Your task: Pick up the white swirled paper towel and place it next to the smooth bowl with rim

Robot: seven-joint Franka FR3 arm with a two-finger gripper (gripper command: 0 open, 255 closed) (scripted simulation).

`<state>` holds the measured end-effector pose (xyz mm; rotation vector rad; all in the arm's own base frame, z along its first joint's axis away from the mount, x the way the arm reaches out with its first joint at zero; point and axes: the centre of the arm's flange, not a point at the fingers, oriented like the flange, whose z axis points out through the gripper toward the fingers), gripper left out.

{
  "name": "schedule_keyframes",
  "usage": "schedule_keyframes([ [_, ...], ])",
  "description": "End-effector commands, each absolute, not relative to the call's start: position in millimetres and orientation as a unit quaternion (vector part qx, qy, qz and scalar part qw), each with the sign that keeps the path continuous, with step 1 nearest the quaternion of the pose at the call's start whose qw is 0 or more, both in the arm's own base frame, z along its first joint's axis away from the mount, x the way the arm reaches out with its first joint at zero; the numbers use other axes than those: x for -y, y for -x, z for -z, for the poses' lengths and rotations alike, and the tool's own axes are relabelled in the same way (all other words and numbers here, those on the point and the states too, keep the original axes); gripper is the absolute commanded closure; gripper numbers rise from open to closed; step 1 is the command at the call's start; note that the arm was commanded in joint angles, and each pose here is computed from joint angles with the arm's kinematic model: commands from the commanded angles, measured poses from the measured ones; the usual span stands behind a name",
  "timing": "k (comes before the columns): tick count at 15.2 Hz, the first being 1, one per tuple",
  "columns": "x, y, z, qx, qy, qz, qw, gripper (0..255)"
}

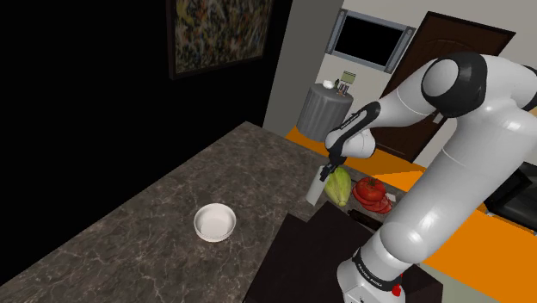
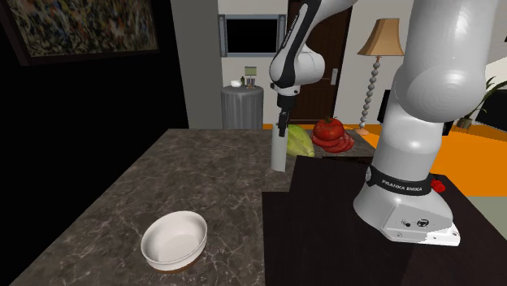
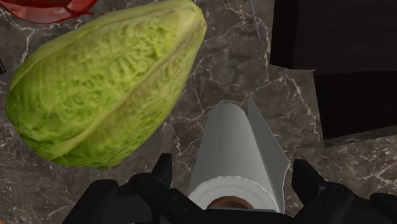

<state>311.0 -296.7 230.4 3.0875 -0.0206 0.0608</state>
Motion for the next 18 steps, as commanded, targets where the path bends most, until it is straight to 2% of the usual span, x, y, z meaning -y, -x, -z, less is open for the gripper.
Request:
schedule_keyframes([
  [1,296.7,-311.0,-230.4,0.007,-0.999,-0.02,0.027,255],
  [10,296.7,-311.0,-230.4,0.007,-0.999,-0.02,0.027,255],
  [18,296.7,-311.0,-272.6,0.007,-0.999,-0.02,0.027,255],
])
